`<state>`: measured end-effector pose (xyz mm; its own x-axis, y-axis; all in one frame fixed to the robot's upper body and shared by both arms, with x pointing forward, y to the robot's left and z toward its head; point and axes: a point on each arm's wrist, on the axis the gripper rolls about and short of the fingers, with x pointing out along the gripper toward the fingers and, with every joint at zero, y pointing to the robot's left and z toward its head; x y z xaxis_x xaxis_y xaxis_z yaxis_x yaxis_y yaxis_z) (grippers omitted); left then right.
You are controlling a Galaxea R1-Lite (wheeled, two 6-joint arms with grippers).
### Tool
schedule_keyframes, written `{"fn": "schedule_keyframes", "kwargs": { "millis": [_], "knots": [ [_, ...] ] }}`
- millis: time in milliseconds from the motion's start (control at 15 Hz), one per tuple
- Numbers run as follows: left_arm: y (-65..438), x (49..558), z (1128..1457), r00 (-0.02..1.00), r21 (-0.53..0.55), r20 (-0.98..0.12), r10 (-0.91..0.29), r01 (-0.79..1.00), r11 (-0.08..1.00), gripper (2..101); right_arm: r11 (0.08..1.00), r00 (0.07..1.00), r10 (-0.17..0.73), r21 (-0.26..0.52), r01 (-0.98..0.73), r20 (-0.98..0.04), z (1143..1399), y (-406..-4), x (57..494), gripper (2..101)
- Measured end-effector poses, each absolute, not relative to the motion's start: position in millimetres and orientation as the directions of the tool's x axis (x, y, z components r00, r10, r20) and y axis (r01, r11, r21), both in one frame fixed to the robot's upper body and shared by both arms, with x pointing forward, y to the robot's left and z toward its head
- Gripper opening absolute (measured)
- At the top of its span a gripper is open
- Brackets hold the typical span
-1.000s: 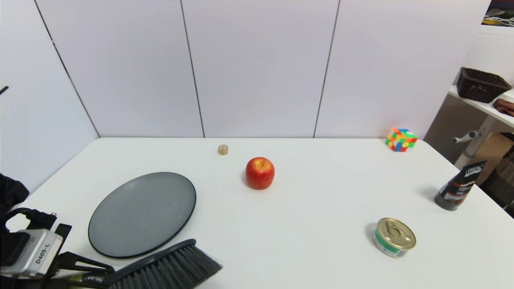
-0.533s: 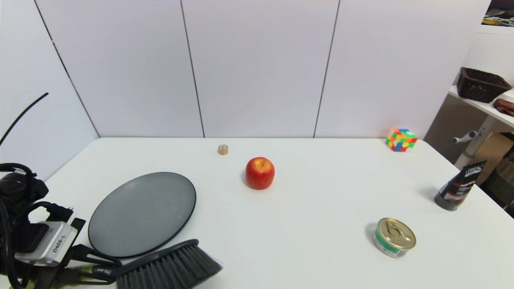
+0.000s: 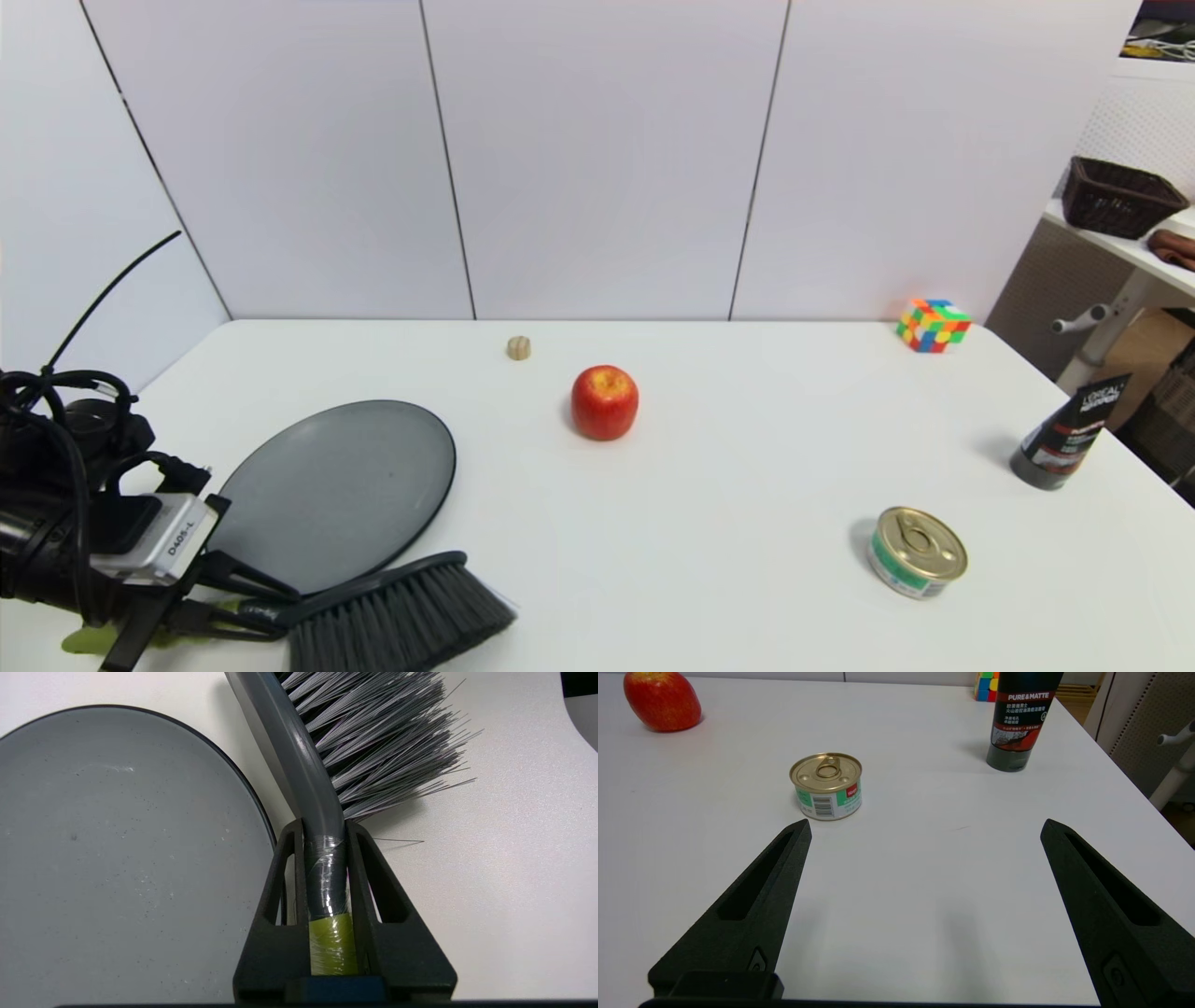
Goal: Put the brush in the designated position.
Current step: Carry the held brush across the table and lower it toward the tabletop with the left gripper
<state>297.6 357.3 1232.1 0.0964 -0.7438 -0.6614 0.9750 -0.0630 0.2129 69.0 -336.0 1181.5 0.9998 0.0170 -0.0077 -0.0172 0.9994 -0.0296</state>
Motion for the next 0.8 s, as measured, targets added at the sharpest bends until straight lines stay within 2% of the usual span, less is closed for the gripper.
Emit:
{"fn": "schedule_keyframes", "kwargs": {
  "millis": [333, 800],
  "knots": [
    [351.5, 311.1, 1223.0, 0.044, 0.176, -0.664, -0.746, 0.979, -0.099, 17.3, 0.999, 1.0, 0.017, -0.03, -0.018, -0.008, 1181.5, -336.0, 69.0, 97.3],
    [352.7, 325.9, 1217.8, 0.028, 0.156, -0.687, -0.726, 0.982, -0.11, 17.2, 0.999, 1.0, 0.017, -0.03, -0.018, -0.008, 1181.5, -336.0, 69.0, 97.3]
  ]
}}
